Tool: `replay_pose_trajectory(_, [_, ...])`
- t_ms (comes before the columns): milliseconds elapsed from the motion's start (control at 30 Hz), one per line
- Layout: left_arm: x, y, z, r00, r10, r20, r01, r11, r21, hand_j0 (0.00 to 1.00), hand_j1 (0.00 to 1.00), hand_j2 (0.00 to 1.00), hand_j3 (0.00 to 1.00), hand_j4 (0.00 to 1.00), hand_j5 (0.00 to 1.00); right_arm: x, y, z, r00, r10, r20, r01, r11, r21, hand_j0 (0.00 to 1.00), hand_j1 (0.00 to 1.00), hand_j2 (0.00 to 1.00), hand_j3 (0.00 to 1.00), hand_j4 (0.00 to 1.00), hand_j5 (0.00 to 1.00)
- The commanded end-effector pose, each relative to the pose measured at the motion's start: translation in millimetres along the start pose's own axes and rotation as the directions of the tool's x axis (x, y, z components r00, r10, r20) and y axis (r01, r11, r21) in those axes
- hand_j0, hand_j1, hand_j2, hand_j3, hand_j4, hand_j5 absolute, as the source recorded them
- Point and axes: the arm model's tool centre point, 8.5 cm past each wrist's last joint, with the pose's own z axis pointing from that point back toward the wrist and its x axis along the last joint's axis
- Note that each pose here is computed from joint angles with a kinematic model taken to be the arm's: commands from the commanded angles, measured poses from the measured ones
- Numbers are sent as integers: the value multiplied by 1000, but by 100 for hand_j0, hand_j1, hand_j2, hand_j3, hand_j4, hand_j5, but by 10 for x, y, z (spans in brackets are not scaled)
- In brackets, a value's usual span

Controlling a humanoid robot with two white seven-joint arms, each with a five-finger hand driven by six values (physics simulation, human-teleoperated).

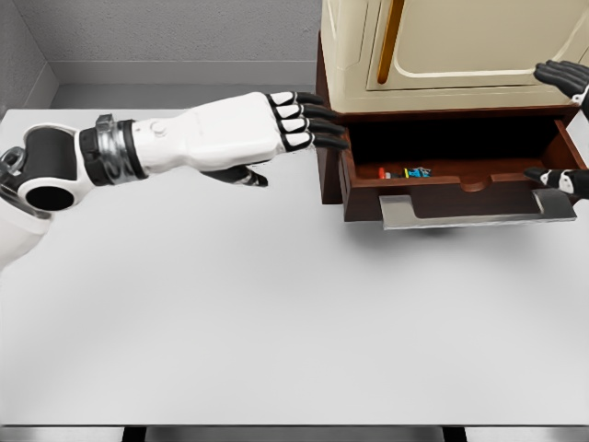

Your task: Put the switch into the drawer with left arm, and close the drawer with right arm

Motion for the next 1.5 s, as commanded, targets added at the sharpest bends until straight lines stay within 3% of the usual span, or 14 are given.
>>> replay_pose_trajectory(0, [-160, 138, 374, 997, -12, -82, 11, 1000, -7, 100, 100, 100, 100, 100, 100, 1, -29, -2, 1000, 4, 1, -4, 1000, -8, 100, 100, 100, 100, 100, 100])
replay_pose_trajectory(100, [-273, 57, 838, 982, 15, -189, -21, 999, -27, 100, 100, 100, 100, 100, 100, 0, -42, -2, 1000, 13, 1, -13, 1000, -5, 100, 100, 100, 100, 100, 100])
replay_pose_trajectory(133, [-289, 34, 956, 976, 18, -216, -26, 999, -35, 100, 100, 100, 100, 100, 100, 0, -33, -1, 1000, 14, 1, -14, 1000, -3, 87, 87, 87, 87, 87, 87])
replay_pose_trajectory(200, [-324, 11, 1217, 961, 17, -275, -32, 998, -52, 100, 100, 100, 100, 100, 100, 2, -15, -4, 999, 38, 2, -38, 999, 14, 50, 50, 50, 50, 50, 50])
replay_pose_trajectory(233, [-352, -6, 1355, 951, 18, -308, -39, 997, -61, 100, 100, 100, 100, 100, 100, -2, 36, -4, 999, 34, 0, -34, 998, 50, 38, 38, 38, 38, 38, 38])
replay_pose_trajectory(267, [-410, -16, 1532, 934, 24, -356, -48, 997, -60, 100, 100, 100, 100, 100, 100, -3, 64, 4, 1000, 23, -8, -23, 999, 45, 29, 29, 29, 29, 29, 29])
replay_pose_trajectory(333, [-524, -8, 1780, 902, 41, -430, -61, 998, -34, 100, 100, 100, 100, 100, 100, -1, 97, 11, 1000, 18, -12, -17, 998, 56, 24, 24, 24, 24, 24, 24])
replay_pose_trajectory(400, [-548, -6, 1919, 888, 32, -458, -66, 996, -58, 100, 100, 100, 100, 100, 100, -4, 65, 10, 1000, 27, -10, -26, 997, 68, 24, 24, 24, 24, 24, 24])
replay_pose_trajectory(600, [-544, -54, 1923, 887, 40, -460, -76, 995, -60, 100, 100, 100, 100, 100, 100, 3, -51, -54, 999, 48, 6, -48, 997, 54, 25, 25, 25, 25, 25, 25])
replay_pose_trajectory(867, [-523, -122, 1917, 887, 55, -458, -93, 994, -61, 100, 100, 100, 100, 100, 100, 2, -230, -64, 993, 113, 21, -114, 985, 130, 24, 24, 24, 24, 24, 24])
replay_pose_trajectory(967, [-523, -122, 1917, 887, 55, -458, -93, 994, -61, 100, 100, 100, 100, 100, 100, 18, -167, -113, 995, 93, 34, -97, 986, 135, 28, 28, 28, 28, 28, 28])
replay_pose_trajectory(1167, [-520, -140, 1911, 888, 58, -457, -96, 994, -60, 100, 100, 100, 100, 100, 100, 165, 104, -497, 989, 27, 145, -50, 986, 160, 29, 29, 29, 29, 29, 29])
replay_pose_trajectory(1467, [-518, -149, 1900, 888, 60, -455, -98, 993, -59, 100, 100, 100, 100, 100, 100, 279, 389, -656, 979, -42, 198, 0, 978, 208, 30, 30, 30, 30, 30, 30])
